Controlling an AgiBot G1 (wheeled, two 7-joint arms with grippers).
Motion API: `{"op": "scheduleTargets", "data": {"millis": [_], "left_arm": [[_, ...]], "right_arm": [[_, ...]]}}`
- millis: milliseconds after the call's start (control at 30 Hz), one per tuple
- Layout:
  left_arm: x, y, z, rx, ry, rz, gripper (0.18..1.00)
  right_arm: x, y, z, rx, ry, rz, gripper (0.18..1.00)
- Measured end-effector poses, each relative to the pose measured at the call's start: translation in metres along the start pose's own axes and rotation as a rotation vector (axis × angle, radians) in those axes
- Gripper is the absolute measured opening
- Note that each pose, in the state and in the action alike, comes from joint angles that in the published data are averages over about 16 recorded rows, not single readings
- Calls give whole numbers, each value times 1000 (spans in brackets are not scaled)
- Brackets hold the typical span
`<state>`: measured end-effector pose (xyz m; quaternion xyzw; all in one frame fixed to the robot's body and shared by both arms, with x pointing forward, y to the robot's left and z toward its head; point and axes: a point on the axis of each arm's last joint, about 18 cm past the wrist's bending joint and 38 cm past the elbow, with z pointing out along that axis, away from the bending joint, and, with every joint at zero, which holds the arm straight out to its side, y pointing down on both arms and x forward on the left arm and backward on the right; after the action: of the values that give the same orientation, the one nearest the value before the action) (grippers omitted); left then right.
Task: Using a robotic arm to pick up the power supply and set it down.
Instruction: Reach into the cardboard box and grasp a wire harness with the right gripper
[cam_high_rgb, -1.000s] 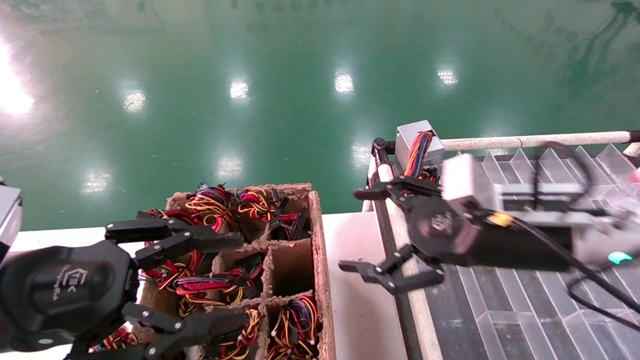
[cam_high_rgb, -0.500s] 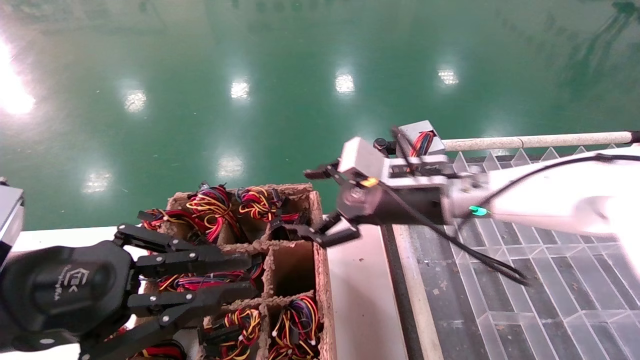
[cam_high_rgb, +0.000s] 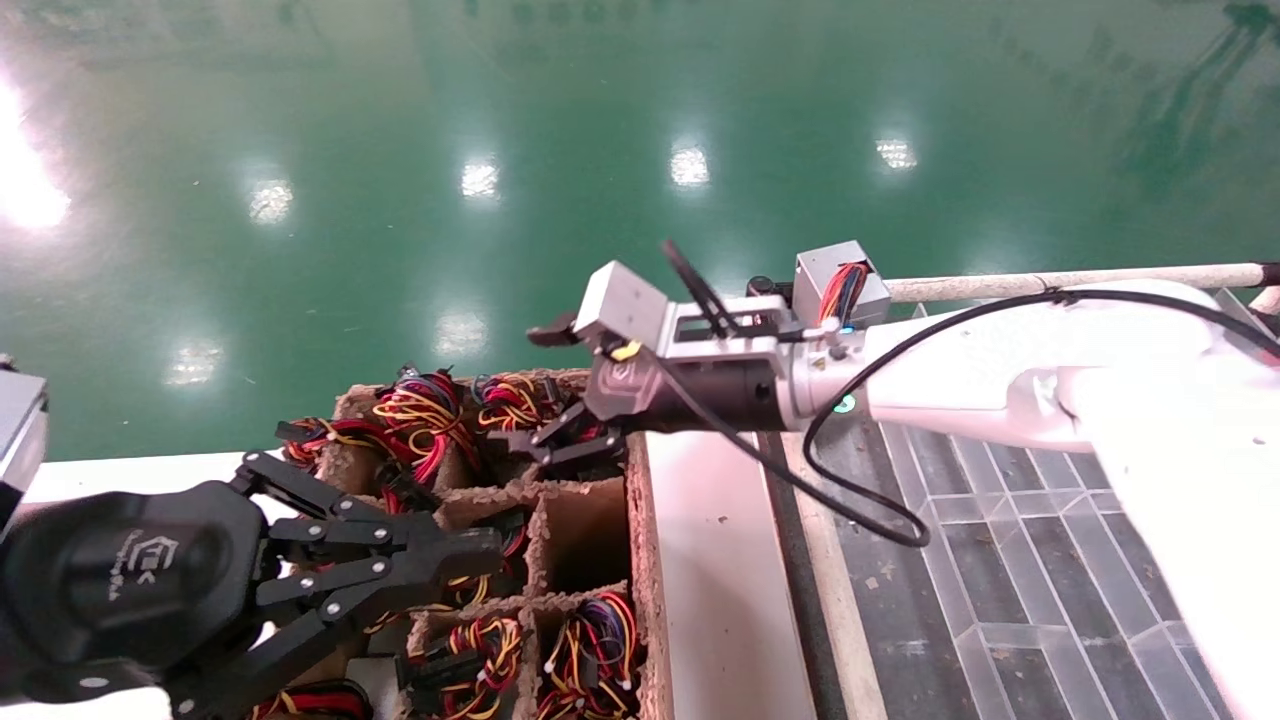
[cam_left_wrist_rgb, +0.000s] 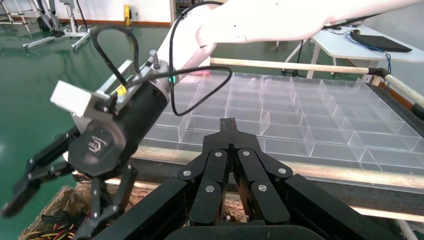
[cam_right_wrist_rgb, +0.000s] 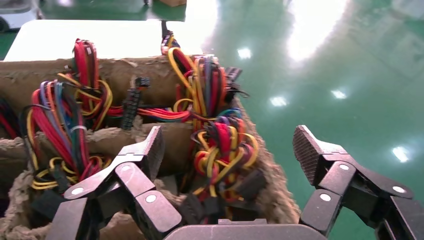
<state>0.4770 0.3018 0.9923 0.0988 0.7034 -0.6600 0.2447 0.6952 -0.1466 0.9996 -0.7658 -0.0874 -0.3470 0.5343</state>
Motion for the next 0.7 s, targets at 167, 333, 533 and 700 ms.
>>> {"op": "scheduleTargets", "data": {"millis": [167, 333, 533, 700], "left_arm": [[0, 0, 0, 0, 0, 0, 198], [0, 0, 0, 0, 0, 0, 193], [0, 0, 0, 0, 0, 0, 192], [0, 0, 0, 0, 0, 0, 192]], "right_arm": [[-5, 1, 8, -3, -16, -7, 921], [-9, 3, 12, -8, -22, -12, 855], [-11, 6, 16, -19, -21, -20, 743], [-11, 9, 18, -33, -13, -30, 620]]}}
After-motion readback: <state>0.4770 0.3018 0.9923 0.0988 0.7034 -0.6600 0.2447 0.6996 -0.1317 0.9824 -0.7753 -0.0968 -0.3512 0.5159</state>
